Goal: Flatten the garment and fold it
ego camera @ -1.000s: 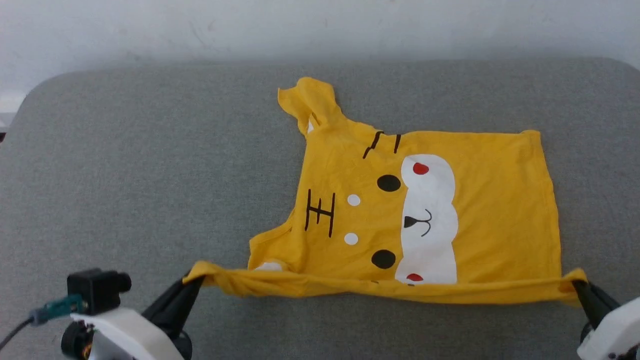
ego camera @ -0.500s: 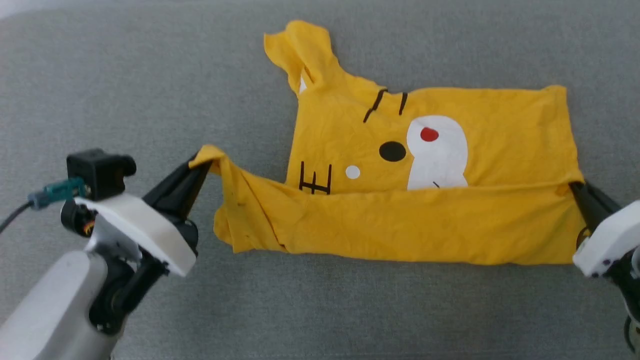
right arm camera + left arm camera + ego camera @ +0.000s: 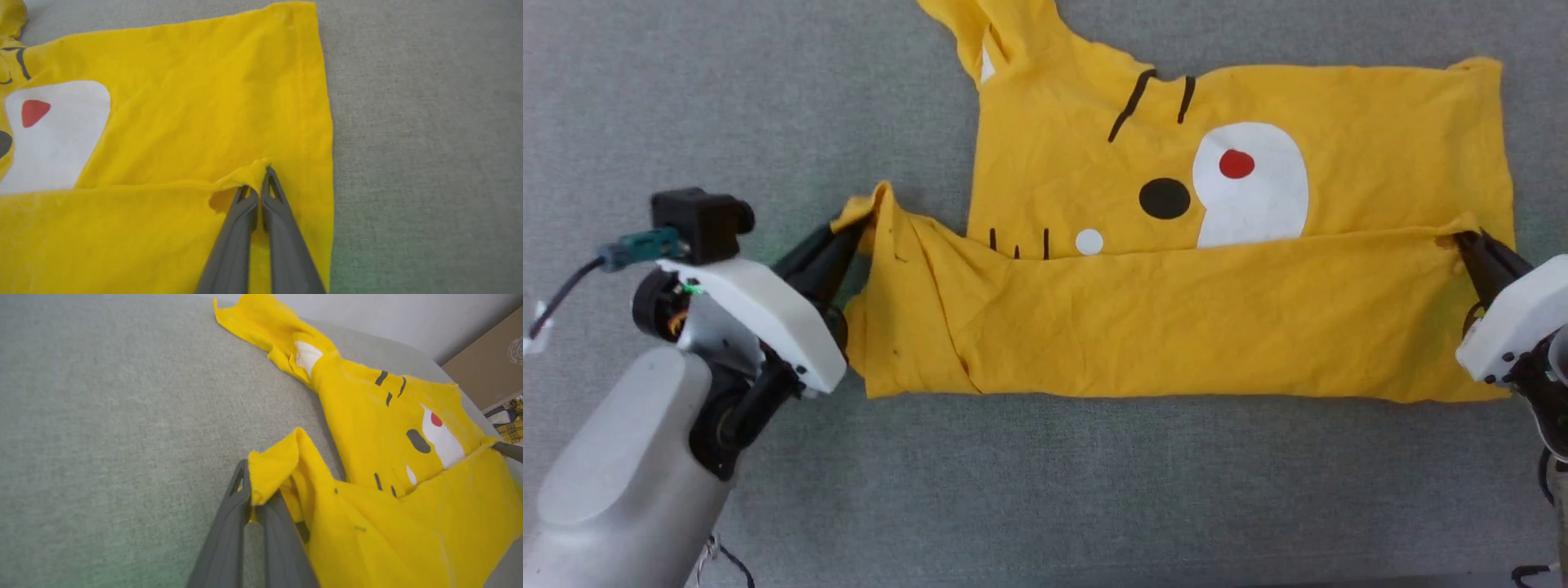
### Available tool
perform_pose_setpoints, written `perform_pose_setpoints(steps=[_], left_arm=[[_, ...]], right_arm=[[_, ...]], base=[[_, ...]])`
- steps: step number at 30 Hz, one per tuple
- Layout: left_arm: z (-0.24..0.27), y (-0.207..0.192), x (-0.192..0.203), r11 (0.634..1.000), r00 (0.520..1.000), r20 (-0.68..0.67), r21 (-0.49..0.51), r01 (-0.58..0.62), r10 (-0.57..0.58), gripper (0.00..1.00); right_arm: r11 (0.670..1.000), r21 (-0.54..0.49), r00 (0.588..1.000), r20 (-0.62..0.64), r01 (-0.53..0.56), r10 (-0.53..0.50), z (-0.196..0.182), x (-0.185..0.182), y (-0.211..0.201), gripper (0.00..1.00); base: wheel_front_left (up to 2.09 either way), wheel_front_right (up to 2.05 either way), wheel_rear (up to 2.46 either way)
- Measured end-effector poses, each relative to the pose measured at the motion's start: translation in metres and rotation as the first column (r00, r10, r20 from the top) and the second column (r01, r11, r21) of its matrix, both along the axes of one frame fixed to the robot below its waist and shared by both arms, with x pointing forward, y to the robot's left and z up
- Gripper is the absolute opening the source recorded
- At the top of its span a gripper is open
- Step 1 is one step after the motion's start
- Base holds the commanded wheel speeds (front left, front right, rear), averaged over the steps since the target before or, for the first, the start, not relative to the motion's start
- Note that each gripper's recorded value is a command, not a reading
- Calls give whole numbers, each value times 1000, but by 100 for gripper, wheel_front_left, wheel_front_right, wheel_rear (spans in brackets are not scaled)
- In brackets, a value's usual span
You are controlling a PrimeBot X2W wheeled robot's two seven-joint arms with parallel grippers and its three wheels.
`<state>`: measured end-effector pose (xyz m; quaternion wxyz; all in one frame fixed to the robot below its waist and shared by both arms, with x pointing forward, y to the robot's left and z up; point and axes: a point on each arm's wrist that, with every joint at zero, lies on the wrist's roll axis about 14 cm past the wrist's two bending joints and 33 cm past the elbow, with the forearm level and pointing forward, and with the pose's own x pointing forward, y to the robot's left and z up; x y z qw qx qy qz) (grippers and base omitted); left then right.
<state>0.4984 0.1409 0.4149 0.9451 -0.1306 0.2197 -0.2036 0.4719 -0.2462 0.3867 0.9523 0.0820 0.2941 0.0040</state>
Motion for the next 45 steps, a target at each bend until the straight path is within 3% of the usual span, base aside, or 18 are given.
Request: perform_pose_setpoints(steps=[3,8,9,10,11,12,25,32,39,45], left_arm=[[-32,-4,-11,1000,992,-124,12,29,-27,0],[-38,-7,-7,999,985,-171,6,39,-37,0],[-38,-7,-7,999,984,-174,5,37,-36,37],[-38,-7,-7,999,984,-175,5,36,-34,47],[-38,-7,-7,999,984,-175,5,34,-33,89],[-38,-7,-6,999,984,-174,3,33,-32,100],[-16,-8,-22,998,993,-120,-53,-20,14,100],[17,9,-32,994,995,4,-57,-98,98,100],[68,28,-39,975,948,229,-83,-206,220,100],[97,34,-58,954,879,371,-108,-281,301,100]], right_arm=[[1000,3,998,-65,-4,4,-17,-5,0,0],[1000,18,993,-113,-12,14,-22,-5,0,0],[1000,21,993,-117,-11,13,-22,-6,0,0],[1000,22,992,-123,-10,12,-22,-6,-1,2],[1000,24,992,-126,-9,12,-22,-6,-1,21],[1000,28,992,-127,-8,11,-21,-6,-1,100],[997,74,986,-167,-2,15,-6,-32,3,100],[998,63,993,-120,7,0,23,-44,-5,100],[997,45,995,83,59,-62,68,-43,-15,100],[991,13,940,316,134,-131,103,-49,-18,100]], base=[[0,0,0],[0,0,0],[0,0,0],[0,0,0],[0,0,0],[0,0,0],[0,0,0],[0,0,0],[0,0,0],[0,0,0]])
